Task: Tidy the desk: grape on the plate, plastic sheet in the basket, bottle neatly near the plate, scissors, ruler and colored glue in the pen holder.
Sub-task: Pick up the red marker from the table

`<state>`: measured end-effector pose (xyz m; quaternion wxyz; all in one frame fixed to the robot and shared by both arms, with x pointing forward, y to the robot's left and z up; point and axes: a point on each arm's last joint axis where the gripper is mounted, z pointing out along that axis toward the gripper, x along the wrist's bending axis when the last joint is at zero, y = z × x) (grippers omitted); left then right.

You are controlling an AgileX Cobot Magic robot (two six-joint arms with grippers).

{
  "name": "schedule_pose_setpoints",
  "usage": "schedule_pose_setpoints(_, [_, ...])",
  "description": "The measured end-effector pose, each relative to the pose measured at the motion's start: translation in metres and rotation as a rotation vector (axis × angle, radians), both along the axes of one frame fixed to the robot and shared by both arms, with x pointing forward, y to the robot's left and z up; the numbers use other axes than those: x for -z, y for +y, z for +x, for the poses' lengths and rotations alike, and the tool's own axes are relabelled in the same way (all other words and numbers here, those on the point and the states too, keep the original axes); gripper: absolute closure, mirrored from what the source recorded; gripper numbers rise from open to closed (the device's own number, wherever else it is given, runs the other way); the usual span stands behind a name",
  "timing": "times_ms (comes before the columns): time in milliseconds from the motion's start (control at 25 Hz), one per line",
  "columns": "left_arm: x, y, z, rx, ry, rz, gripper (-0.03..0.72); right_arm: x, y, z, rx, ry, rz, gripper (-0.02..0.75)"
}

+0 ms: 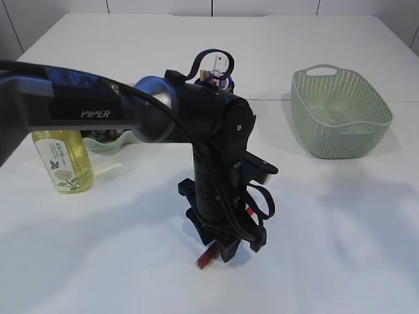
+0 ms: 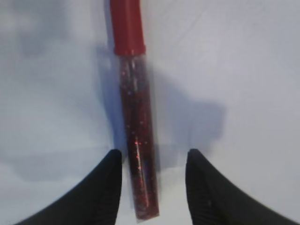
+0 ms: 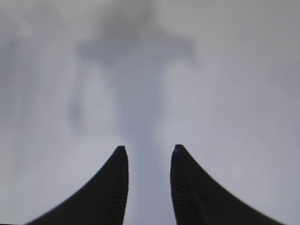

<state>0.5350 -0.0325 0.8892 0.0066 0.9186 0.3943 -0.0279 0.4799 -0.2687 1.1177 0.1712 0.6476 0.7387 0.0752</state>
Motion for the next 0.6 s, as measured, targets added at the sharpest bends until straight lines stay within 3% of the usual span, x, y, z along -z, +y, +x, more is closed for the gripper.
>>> schedule_pose_setpoints(600, [-0.0001, -0.0006, -0.0024, -0.014, 0.026, -0.006, 0.358, -0.0001, -0.0006, 0.0001, 0.0, -0.001, -0.007, 0.478])
